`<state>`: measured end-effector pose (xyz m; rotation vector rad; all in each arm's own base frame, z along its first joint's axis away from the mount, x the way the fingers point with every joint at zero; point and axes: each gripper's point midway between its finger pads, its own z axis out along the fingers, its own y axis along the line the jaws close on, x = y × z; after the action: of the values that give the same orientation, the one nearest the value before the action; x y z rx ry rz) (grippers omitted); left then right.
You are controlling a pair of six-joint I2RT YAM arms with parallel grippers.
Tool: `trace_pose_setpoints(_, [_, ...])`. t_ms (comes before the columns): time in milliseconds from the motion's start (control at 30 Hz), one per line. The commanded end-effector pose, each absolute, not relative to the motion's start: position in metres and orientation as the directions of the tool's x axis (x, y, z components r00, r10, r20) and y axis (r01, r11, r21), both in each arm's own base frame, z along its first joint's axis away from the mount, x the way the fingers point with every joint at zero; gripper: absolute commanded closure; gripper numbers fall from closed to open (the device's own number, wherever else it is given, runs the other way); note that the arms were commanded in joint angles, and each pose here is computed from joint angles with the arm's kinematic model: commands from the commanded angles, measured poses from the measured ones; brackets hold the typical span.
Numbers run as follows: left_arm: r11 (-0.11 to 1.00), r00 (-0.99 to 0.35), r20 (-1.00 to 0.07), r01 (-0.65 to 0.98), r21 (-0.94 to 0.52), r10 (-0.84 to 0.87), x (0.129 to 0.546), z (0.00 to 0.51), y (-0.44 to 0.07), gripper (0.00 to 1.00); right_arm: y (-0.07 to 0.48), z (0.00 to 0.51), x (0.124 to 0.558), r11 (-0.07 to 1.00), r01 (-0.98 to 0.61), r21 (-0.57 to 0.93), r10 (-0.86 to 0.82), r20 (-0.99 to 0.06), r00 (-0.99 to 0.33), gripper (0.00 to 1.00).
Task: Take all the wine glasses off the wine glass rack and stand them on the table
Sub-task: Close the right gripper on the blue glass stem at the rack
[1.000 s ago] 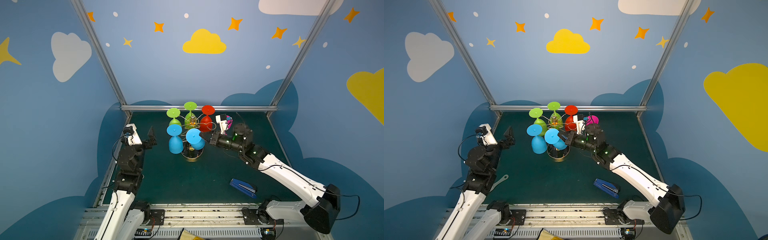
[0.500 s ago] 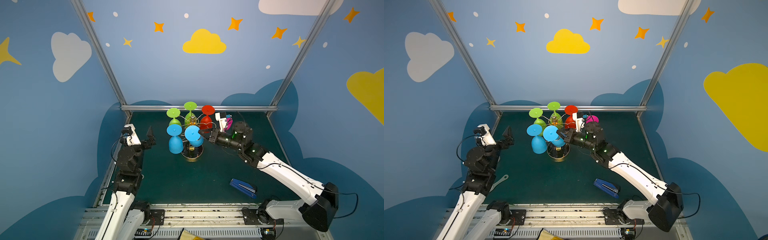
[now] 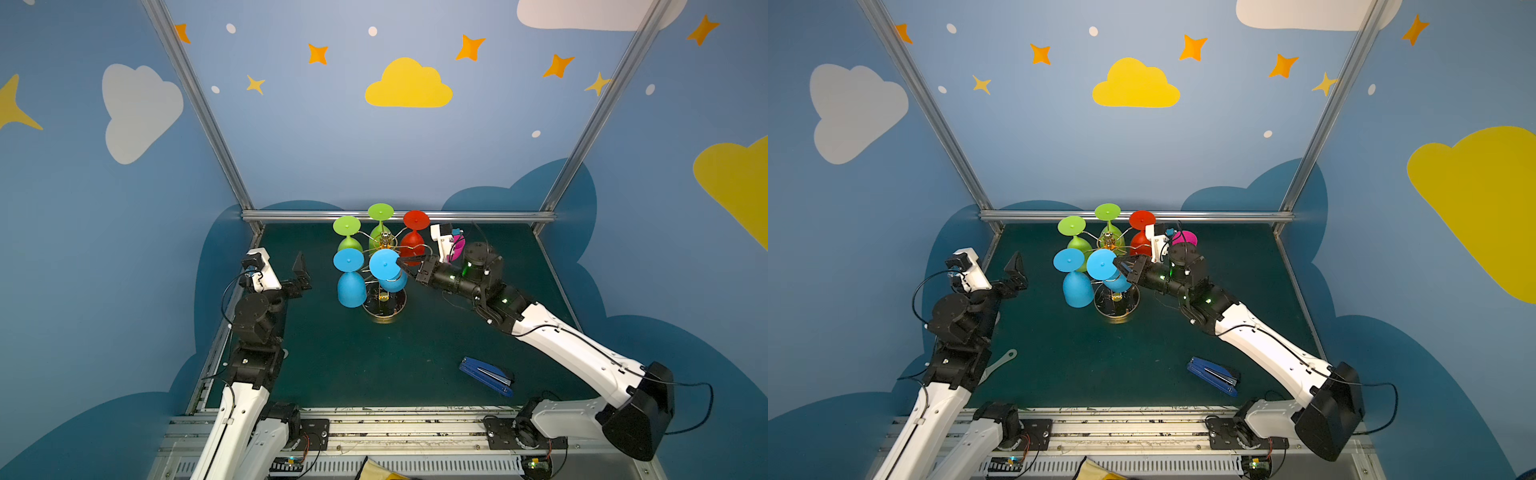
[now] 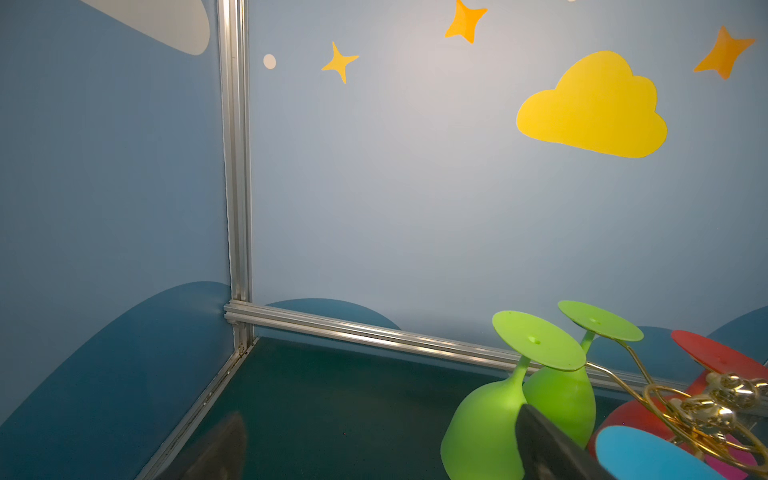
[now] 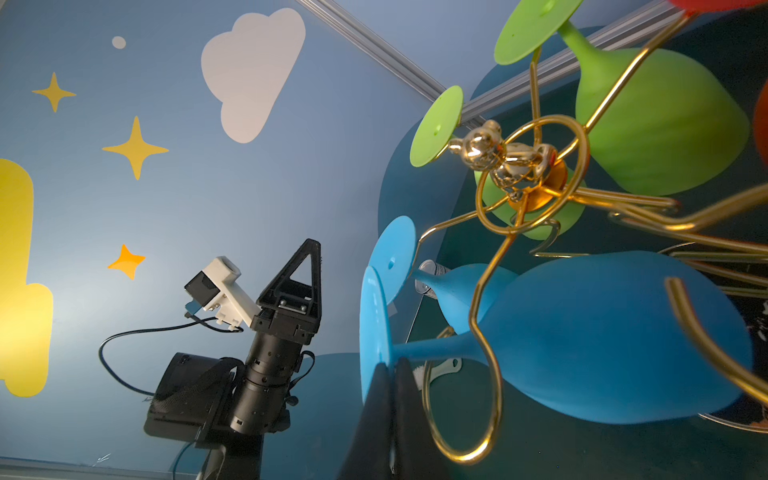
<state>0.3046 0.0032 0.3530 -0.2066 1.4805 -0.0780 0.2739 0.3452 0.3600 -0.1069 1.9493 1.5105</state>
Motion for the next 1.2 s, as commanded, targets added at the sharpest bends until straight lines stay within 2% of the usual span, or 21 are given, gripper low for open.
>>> trace_pose_setpoints(0, [0.979,0.103,-0.977,-0.063,-0.196,-0.189,0.303,0.356,0.002,0.01,0.343,0.383,0.282,0.324,-0.484,0.813,0.363,-0.579,-0.73,1.0])
trace_pose_setpoints(700, [0.975,0.111,-0.973,-0.067,-0.211,-0.203,0.302,0.358,0.007,0.01,0.358,0.377,0.295,0.335,-0.479,0.811,0.35,-0.579,-0.736,1.0])
trace_pose_setpoints(1167, [0.973,0.114,-0.971,-0.07,-0.218,-0.209,0.302,0.358,0.009,0.01,0.365,0.377,0.264,0.32,-0.513,0.796,0.254,-0.594,-0.763,1.0])
